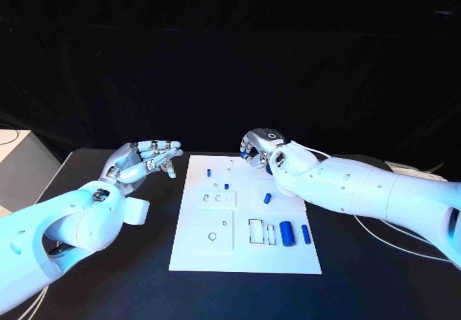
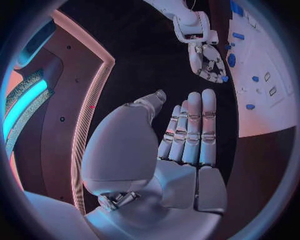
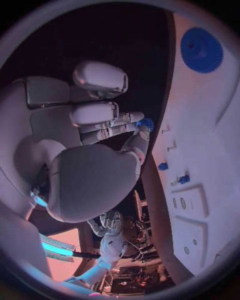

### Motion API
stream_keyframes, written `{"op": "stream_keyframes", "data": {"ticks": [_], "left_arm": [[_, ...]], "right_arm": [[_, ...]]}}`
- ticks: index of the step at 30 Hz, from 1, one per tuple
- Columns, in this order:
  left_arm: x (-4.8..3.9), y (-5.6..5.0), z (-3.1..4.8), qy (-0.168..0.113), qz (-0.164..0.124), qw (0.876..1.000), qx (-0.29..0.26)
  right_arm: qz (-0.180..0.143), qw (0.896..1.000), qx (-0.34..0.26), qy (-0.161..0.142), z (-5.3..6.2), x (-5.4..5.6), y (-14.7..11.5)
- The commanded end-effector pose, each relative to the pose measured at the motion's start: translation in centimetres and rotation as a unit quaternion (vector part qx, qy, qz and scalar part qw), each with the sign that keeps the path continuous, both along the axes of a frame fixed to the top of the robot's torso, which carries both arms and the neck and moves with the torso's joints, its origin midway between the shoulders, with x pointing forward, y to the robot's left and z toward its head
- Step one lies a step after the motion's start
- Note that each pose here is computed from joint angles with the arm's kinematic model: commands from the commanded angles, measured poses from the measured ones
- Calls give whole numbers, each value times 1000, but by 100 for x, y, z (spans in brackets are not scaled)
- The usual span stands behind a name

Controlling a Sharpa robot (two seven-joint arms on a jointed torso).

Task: Assemble the parts on the task board

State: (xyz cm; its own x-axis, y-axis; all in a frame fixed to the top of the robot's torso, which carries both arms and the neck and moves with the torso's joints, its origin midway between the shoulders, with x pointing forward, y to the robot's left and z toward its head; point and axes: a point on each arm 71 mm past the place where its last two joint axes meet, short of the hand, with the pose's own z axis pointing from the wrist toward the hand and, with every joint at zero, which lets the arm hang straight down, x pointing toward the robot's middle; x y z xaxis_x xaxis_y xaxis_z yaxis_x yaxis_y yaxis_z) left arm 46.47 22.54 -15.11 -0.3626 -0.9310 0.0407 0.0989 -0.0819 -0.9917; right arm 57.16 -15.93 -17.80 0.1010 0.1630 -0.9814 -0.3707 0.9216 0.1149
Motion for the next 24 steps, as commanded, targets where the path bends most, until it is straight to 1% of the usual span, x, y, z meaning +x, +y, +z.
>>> {"op": "stream_keyframes", "data": {"ticks": [1, 7, 14, 24], "left_arm": [[-6, -23, 15, -5, -3, 1000, -2], [-13, -38, 23, -5, -6, 1000, -3], [-22, -43, 43, -6, -7, 1000, -4], [-21, -45, 67, -9, -6, 1000, -6]], "right_arm": [[4, 1000, 5, -26, 25, 21, 49], [4, 1000, 3, -17, -25, 66, 127], [4, 1000, -2, -5, -95, 78, 177], [2, 1000, -7, 2, -118, 88, 193]]}}
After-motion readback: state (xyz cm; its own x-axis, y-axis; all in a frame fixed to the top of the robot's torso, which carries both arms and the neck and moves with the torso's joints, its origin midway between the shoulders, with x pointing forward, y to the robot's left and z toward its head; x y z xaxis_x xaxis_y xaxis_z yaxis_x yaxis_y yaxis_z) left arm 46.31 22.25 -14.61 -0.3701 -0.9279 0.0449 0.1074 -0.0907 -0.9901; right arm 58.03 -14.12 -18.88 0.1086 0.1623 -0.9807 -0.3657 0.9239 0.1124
